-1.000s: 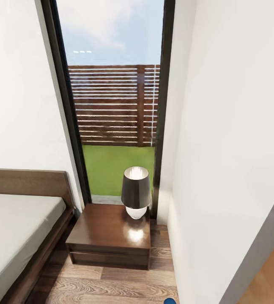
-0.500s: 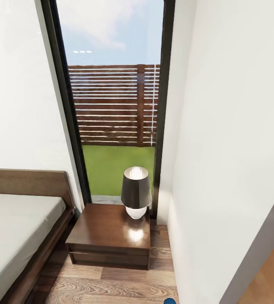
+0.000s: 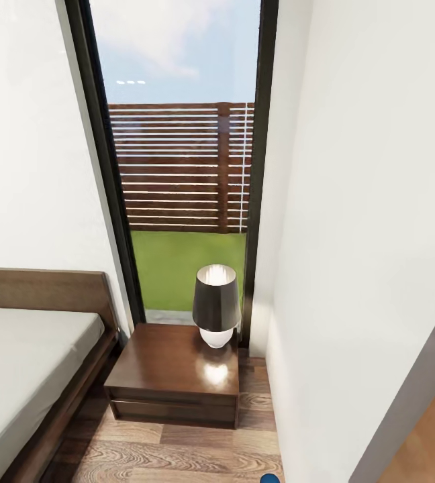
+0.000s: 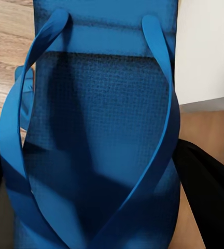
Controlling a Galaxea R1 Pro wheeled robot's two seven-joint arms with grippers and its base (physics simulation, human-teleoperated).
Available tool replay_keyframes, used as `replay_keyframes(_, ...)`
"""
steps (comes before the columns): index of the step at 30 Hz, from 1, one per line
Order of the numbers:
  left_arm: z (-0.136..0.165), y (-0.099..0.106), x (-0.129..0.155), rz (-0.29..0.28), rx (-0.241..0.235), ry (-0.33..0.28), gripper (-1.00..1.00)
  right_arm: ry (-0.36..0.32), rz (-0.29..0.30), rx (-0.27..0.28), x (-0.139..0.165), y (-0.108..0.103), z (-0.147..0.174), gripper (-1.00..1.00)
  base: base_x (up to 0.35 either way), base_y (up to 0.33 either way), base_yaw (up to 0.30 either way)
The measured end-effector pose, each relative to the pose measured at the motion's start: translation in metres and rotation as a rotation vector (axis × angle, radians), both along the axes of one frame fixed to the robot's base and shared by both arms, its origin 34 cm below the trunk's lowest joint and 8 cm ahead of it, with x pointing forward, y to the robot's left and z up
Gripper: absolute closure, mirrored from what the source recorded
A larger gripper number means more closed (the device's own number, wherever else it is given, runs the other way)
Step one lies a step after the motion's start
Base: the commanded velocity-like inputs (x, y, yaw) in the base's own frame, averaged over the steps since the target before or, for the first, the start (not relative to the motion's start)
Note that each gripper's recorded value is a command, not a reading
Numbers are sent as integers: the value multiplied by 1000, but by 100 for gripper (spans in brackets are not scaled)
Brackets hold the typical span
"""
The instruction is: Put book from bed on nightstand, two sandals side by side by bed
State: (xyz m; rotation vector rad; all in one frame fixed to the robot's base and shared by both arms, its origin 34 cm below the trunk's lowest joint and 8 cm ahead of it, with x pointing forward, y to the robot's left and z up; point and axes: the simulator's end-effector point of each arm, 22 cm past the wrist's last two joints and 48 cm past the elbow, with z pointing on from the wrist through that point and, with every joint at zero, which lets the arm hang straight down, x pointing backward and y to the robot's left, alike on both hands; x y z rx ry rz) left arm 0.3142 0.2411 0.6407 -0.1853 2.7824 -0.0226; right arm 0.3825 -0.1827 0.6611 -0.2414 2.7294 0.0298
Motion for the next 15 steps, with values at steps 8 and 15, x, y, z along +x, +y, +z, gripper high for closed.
replay_keyframes(8,4,-6,17,-9,-17,-9,-100,-13,-10,-3,6,-2,2,100,0,0,0)
replay_keyframes(15,13,-8,53,-17,-28,6,-100,-76,-21,-2,37,-1,16,100,0,0,0)
